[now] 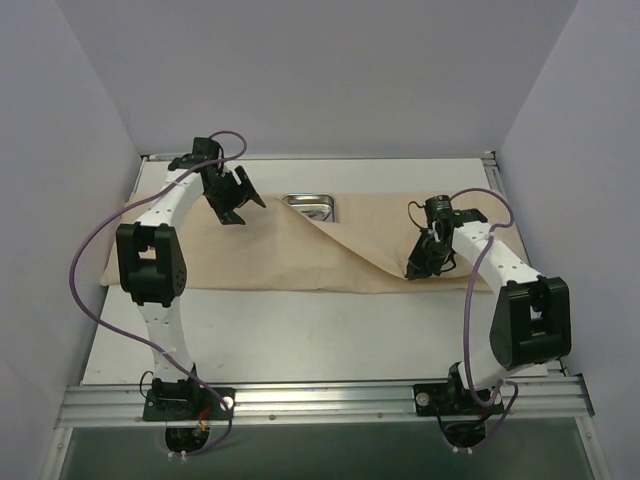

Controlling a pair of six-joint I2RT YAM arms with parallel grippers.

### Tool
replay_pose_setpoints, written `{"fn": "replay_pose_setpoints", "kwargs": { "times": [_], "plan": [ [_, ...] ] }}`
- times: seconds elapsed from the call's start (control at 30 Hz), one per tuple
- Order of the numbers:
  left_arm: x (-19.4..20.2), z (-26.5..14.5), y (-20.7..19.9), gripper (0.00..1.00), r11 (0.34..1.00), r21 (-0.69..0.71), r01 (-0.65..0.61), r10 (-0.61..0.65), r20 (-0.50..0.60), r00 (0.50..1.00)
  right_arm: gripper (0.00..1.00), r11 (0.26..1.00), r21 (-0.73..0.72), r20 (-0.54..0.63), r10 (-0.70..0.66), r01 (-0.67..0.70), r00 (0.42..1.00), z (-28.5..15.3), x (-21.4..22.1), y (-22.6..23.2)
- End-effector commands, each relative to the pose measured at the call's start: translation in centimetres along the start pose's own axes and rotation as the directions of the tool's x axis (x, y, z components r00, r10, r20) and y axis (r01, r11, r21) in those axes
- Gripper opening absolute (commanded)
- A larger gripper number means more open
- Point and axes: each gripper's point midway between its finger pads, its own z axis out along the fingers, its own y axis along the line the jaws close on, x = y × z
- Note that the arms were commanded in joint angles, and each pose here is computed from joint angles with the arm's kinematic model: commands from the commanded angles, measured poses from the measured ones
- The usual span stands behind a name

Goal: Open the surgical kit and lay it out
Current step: Open the surgical kit at the center of the board.

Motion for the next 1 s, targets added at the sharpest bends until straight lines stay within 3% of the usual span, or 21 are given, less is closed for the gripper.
{"fn": "replay_pose_setpoints", "kwargs": {
  "times": [0.0, 0.33, 0.63, 0.7, 0.77, 0.87, 0.9, 0.97],
  "plan": [
    [-2.5, 0.7, -2.1, 0.82, 0.994, 0.068, 0.081, -0.083, 0.036, 0.996, 0.0, 1.0, 0.0, 0.017, -0.028, 0.028, 0.999, -2.2, 0.6, -0.6],
    [-3.4, 4.1, -2.0, 0.91, 0.983, 0.025, 0.18, -0.18, 0.003, 0.984, 0.0, 0.998, 0.062, -0.007, -0.015, 0.016, 1.0, -2.4, 2.6, -3.2],
    [-4.2, 5.3, -2.3, 0.91, 0.976, 0.0, 0.216, -0.216, 0.036, 0.976, 0.0, 0.998, 0.059, 0.008, 0.0, 0.0, 1.0, -2.5, 3.4, -4.2],
    [-4.1, 5.6, -2.2, 0.87, 0.976, -0.013, 0.216, -0.215, 0.032, 0.976, 0.0, 0.998, 0.055, 0.026, -0.002, 0.001, 1.0, -2.9, 3.0, -4.1],
    [-4.1, 6.2, -1.9, 0.8, 0.976, -0.023, 0.217, -0.216, 0.027, 0.976, 0.0, 0.999, 0.05, 0.044, -0.006, 0.003, 0.999, -3.3, 2.4, -4.0],
    [-4.3, 6.6, -1.8, 0.51, 0.982, -0.015, 0.189, -0.188, 0.032, 0.982, 0.0, 0.999, 0.045, 0.058, -0.012, 0.009, 0.998, -3.6, 1.4, -3.7],
    [-4.4, 6.6, -1.6, 0.31, 0.987, -0.018, 0.16, -0.159, 0.031, 0.987, 0.0, 0.999, 0.041, 0.062, -0.014, 0.012, 0.998, -3.7, 1.0, -3.5],
    [-4.3, 6.4, -1.1, 0.16, 0.992, -0.036, 0.125, -0.124, 0.028, 0.992, 0.0, 0.999, 0.033, 0.083, -0.036, 0.033, 0.996, -4.1, -0.4, -2.8]
  ]
}}
